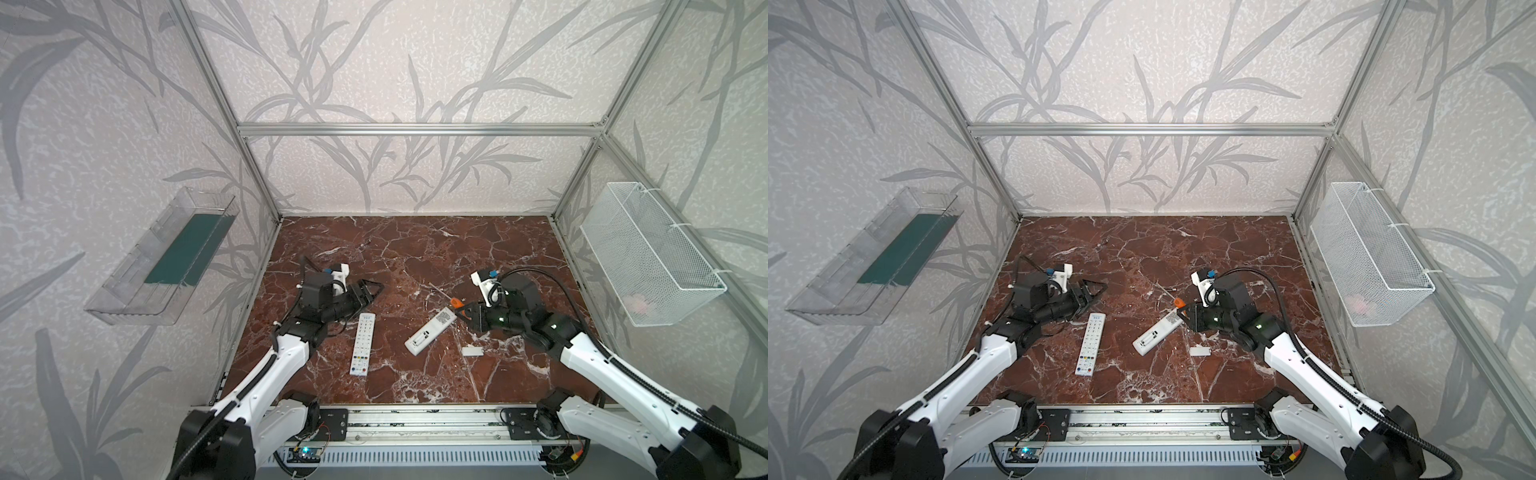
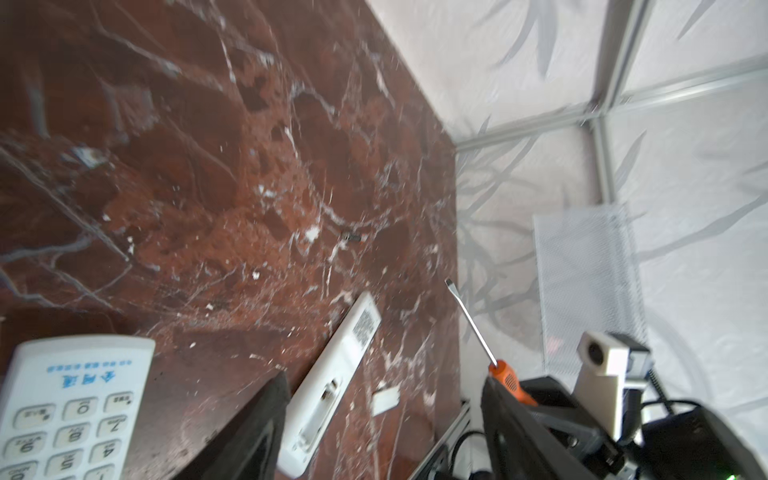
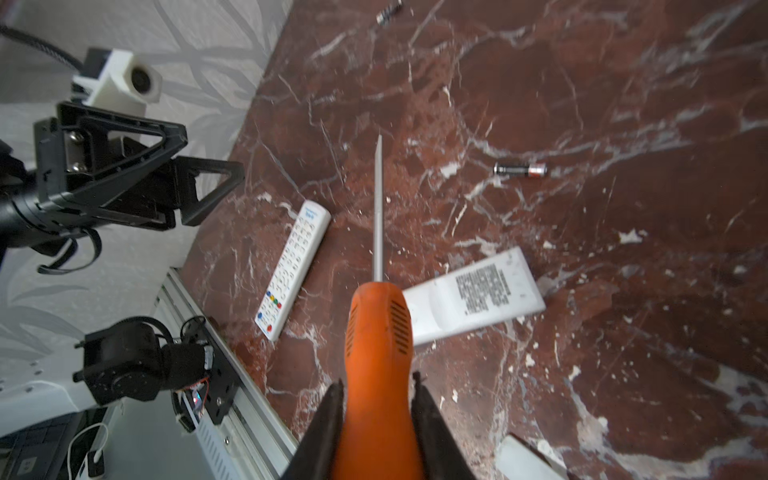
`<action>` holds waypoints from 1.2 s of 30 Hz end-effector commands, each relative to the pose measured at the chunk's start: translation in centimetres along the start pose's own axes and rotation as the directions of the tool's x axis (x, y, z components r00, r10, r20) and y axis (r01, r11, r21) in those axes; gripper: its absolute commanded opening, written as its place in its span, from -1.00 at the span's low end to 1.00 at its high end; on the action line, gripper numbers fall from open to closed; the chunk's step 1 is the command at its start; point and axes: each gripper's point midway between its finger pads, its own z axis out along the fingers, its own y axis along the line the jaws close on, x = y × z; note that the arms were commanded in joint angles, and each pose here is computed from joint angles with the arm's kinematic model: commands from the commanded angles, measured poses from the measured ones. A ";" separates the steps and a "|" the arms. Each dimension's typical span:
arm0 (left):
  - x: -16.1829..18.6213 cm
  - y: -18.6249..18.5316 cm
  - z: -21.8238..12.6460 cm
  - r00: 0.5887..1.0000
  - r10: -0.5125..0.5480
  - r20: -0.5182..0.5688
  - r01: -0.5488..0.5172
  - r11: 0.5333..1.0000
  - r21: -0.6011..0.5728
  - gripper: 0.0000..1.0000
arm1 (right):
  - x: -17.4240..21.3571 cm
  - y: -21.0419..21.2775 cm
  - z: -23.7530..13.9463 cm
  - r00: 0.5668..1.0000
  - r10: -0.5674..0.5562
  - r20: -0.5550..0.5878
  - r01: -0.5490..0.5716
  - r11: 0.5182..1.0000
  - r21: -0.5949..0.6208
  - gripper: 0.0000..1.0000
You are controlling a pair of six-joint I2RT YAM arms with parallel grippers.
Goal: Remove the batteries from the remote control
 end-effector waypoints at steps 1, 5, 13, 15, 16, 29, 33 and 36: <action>-3.3 -3.4 -2.2 0.986 -0.090 0.141 0.074 0.990 0.119 0.54 | -4.2 1.5 -0.9 0.983 -0.012 0.183 0.020 0.999 -0.038 -1.00; -3.5 -4.5 -2.4 0.985 -0.123 0.122 0.103 0.982 0.158 0.57 | -5.8 2.9 -0.6 0.974 -0.031 0.226 0.049 0.996 -0.074 -1.00; -1.4 -5.7 -0.4 0.988 -0.135 0.068 0.119 0.972 0.202 0.57 | -6.5 5.9 2.3 0.979 -0.065 0.195 0.091 0.988 -0.127 -1.00; -0.8 -6.5 0.2 0.992 -0.116 0.057 0.102 0.972 0.212 0.57 | -6.5 6.8 3.0 0.980 -0.078 0.184 0.105 0.985 -0.140 -1.00; -0.5 -6.8 0.6 0.993 -0.107 0.051 0.094 0.972 0.218 0.57 | -6.5 7.3 3.3 0.980 -0.083 0.181 0.111 0.983 -0.148 -1.00; 0.5 -9.5 3.9 0.997 -0.072 0.025 0.063 0.962 0.267 0.37 | -5.1 11.1 5.9 0.986 -0.117 0.119 0.141 0.965 -0.222 -1.00; 0.3 -10.2 4.8 0.998 -0.062 0.021 0.054 0.960 0.274 0.26 | -4.5 11.5 6.2 0.987 -0.119 0.105 0.141 0.962 -0.235 -1.00; 0.3 -10.3 5.5 0.997 -0.071 0.013 0.065 0.958 0.280 0.05 | -4.3 11.4 6.3 0.988 -0.118 0.099 0.139 0.962 -0.235 -1.00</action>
